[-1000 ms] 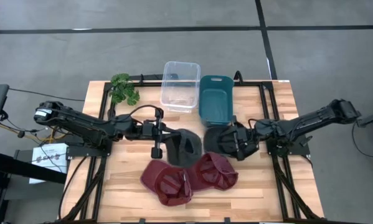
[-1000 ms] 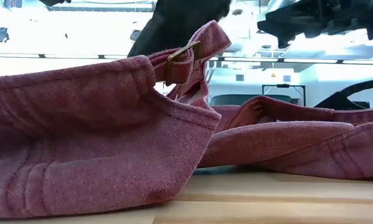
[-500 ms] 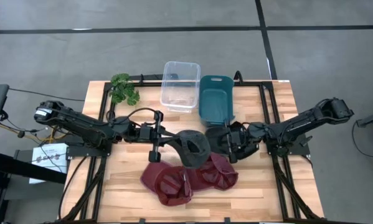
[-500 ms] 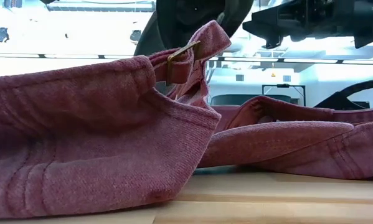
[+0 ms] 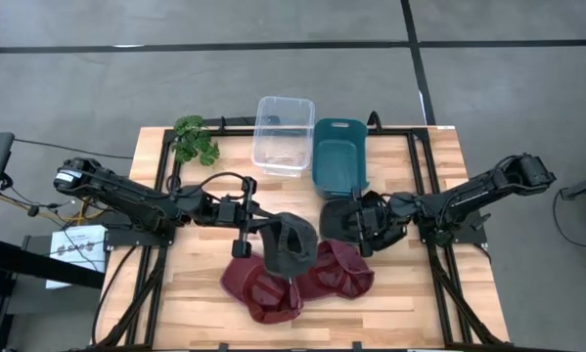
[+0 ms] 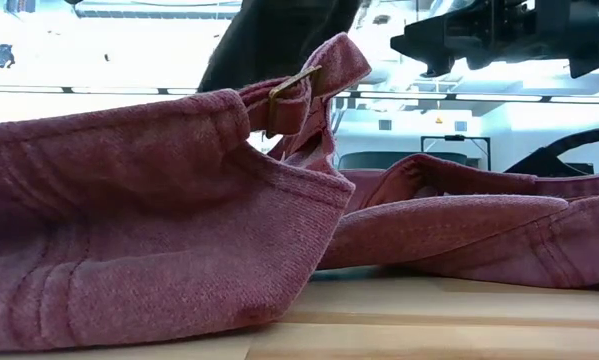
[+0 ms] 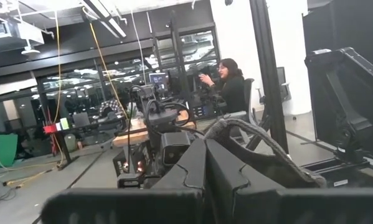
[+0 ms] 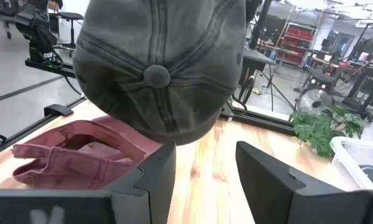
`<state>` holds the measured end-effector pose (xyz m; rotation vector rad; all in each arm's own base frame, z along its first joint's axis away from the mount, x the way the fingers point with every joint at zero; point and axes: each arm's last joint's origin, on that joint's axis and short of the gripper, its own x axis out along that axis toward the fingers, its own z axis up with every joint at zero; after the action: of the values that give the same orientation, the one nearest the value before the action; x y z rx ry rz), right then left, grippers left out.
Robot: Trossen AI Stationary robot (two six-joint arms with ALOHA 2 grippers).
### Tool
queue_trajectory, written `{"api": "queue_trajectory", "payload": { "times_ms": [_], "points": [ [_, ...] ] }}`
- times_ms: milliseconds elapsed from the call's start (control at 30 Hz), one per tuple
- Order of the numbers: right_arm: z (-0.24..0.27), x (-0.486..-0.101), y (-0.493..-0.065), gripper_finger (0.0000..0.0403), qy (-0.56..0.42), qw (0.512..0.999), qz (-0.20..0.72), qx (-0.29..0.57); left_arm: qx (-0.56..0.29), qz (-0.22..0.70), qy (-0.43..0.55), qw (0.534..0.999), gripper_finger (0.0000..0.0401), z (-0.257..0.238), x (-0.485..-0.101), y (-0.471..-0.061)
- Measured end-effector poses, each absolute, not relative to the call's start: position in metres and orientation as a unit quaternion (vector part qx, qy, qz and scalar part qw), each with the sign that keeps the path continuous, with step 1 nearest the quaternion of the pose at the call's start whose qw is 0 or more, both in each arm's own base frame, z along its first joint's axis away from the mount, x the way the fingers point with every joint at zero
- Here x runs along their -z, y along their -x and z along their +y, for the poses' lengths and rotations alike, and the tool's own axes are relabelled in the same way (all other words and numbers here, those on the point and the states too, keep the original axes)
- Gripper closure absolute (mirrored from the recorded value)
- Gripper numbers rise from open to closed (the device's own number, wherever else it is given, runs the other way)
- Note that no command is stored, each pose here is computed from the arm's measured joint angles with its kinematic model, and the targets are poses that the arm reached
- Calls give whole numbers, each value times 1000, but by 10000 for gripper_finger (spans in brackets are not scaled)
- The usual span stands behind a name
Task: Pick & Place hat
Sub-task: Put the left black cap into the blue bin
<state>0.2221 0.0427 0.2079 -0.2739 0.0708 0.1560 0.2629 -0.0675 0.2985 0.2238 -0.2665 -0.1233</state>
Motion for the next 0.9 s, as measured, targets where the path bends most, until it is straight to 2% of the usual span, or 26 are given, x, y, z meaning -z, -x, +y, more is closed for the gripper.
{"api": "queue_trajectory", "payload": {
  "times_ms": [667,900],
  "points": [
    [64,-220,-223,248,324,938,-9,-120,88,-176,-16,980,396,-69,-308,-260],
    [63,-229,-227,249,326,938,-21,-113,90,-183,-10,979,396,-69,-309,-259]
  ]
}}
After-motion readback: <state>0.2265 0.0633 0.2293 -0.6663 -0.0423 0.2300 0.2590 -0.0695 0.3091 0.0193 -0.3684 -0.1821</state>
